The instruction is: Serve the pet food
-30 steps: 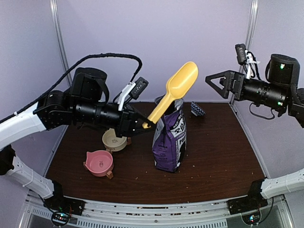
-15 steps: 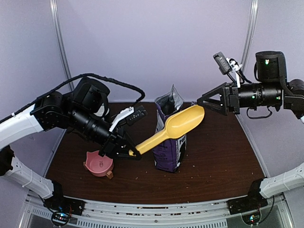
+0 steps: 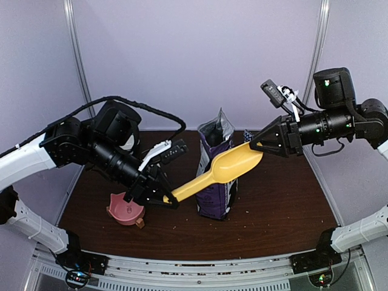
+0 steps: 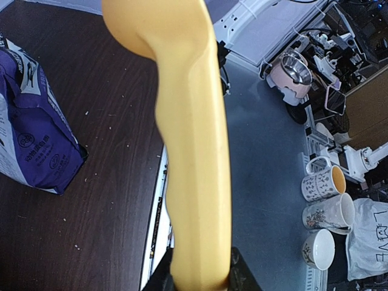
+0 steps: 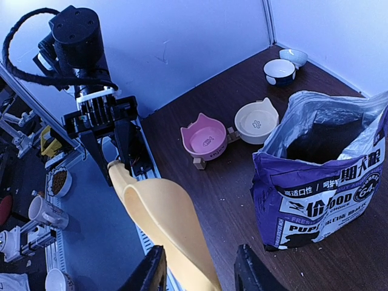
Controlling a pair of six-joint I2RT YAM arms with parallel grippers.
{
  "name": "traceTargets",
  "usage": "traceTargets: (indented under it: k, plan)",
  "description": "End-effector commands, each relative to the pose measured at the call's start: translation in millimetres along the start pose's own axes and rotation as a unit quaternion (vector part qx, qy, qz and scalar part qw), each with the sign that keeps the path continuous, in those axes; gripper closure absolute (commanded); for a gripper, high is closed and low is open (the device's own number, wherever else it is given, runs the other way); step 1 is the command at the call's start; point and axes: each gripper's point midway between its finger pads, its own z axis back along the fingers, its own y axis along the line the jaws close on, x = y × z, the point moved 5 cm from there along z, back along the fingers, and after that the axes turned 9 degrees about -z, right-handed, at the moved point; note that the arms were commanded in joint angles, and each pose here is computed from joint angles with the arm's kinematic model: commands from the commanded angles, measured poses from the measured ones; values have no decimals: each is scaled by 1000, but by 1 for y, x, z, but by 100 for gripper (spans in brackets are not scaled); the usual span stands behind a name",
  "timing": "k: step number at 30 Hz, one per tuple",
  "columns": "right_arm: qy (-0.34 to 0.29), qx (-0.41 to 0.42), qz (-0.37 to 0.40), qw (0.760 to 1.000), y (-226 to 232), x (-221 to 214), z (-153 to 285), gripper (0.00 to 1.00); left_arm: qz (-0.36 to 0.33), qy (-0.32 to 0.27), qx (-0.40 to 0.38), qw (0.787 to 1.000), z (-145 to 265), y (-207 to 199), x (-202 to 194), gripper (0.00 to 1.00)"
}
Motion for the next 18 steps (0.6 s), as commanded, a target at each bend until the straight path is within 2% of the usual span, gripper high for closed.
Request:
traceTargets:
  k: [1,18]
  plan:
    - [12,16,8,1000,3,-6,4,61,-19,-17,-6,1000,4,-2,5,99]
    - [30,7,9,999,-1,-15,1,86,-24,-22,0,999,5,-2,4,99]
